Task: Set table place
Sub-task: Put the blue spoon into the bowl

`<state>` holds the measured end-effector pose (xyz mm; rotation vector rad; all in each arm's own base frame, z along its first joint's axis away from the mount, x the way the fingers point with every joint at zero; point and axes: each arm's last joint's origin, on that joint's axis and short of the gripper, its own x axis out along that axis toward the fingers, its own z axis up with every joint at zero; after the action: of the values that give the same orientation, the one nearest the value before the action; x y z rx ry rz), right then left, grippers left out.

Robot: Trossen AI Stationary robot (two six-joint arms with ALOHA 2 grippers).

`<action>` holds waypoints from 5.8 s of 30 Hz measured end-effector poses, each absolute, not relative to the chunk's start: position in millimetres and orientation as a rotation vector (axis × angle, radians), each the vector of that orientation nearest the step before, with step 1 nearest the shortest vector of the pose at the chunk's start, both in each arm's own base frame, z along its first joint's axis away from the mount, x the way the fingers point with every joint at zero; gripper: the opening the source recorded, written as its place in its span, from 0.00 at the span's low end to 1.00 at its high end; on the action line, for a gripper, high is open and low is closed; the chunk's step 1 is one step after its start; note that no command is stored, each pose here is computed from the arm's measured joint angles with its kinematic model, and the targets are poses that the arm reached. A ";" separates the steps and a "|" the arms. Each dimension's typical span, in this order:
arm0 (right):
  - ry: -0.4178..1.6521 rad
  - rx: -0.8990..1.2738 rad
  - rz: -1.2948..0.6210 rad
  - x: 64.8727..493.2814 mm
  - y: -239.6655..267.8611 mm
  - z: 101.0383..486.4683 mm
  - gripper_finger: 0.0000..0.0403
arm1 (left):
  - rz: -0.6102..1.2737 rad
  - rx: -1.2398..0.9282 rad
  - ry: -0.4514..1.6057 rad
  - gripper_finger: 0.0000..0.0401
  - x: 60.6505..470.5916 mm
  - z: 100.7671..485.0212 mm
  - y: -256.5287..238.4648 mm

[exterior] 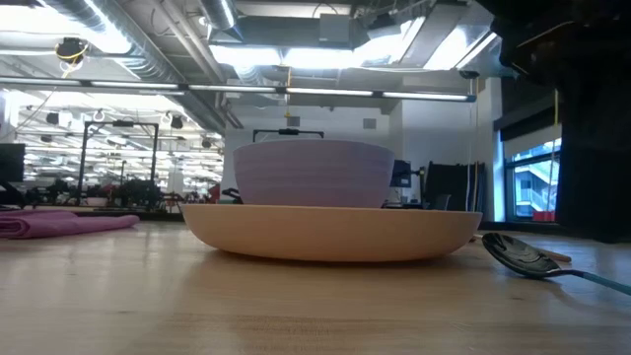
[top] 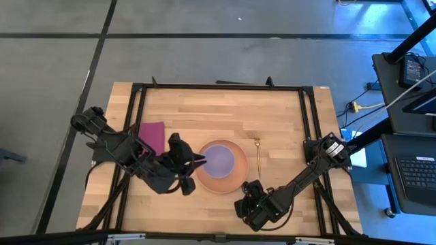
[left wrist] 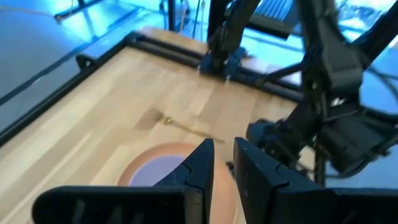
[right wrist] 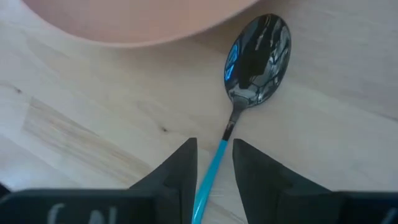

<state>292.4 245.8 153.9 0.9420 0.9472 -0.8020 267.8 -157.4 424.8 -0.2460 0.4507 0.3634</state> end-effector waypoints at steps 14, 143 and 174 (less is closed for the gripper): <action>0.975 0.871 -0.749 296.7 243.3 152.3 0.26 | 0.416 -0.234 0.495 0.14 265.9 417.5 -154.3; 1.431 0.947 -0.413 451.6 16.4 230.3 0.02 | 0.346 -0.013 0.589 0.14 206.0 448.1 -112.6; 1.527 0.977 -0.385 459.3 30.1 200.0 0.11 | 0.344 -0.019 0.636 0.14 195.6 443.1 -119.0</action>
<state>459.3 30.1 200.0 0.9771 1.5271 -0.3848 195.6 -119.0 443.1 -0.0193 0.6364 0.3438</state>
